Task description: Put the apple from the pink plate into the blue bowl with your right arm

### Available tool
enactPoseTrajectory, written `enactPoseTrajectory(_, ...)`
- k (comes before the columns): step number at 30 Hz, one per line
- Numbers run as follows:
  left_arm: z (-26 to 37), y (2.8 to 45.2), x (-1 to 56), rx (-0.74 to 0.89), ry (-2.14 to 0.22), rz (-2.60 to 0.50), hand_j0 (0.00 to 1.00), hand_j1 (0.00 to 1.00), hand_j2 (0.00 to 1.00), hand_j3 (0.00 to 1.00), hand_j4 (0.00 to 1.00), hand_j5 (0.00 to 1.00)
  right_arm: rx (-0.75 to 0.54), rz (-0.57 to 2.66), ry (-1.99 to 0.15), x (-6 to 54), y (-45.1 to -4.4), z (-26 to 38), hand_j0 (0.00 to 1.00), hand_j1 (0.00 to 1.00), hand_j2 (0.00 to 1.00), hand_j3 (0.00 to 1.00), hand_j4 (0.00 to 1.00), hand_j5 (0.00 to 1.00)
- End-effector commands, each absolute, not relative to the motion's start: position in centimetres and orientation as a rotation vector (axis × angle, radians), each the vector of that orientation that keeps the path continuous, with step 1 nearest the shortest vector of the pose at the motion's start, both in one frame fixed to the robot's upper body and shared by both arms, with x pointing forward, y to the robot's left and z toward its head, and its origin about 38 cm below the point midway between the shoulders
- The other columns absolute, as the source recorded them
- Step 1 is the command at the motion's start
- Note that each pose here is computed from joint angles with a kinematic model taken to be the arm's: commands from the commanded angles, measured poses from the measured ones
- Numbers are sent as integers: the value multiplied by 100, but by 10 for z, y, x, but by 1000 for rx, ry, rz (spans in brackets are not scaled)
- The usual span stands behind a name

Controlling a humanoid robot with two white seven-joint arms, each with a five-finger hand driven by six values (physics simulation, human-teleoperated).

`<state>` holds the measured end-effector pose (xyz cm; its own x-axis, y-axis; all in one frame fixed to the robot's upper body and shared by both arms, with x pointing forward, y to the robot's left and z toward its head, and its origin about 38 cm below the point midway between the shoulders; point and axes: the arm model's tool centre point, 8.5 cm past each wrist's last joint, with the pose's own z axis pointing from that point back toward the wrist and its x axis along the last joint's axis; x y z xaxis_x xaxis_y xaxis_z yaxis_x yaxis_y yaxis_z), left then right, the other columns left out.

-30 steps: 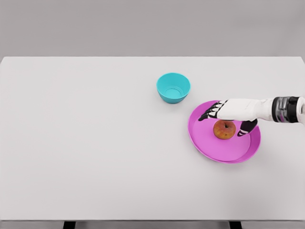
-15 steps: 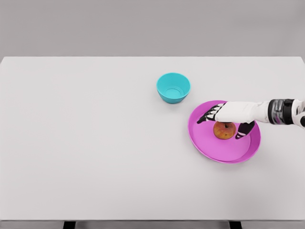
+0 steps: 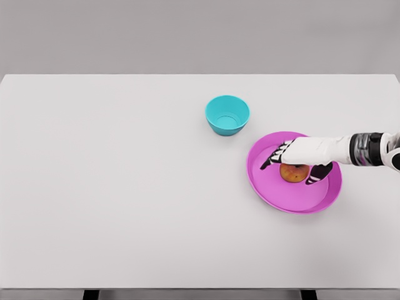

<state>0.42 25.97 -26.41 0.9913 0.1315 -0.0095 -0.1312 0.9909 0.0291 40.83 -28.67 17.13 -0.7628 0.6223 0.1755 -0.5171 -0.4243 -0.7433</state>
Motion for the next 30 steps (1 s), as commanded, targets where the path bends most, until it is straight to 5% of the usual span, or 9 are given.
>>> enactPoseTrajectory(1,-264,260,4,28,12,132,100,100,100,100,100,100,-159,2194,-1077,408,-289,171,78,78,78,78,78,78)
enactPoseTrajectory(2,-264,260,4,28,12,132,100,100,100,100,100,100,-154,2206,-1082,407,-291,172,65,65,65,65,65,65)
enactPoseTrajectory(6,-264,260,4,28,12,132,100,100,100,100,100,100,-148,2211,-1084,408,-294,171,56,56,56,56,56,56)
enactPoseTrajectory(30,-264,260,5,28,10,130,100,100,100,100,100,100,-128,2234,-1141,414,-284,174,42,42,42,42,42,42)
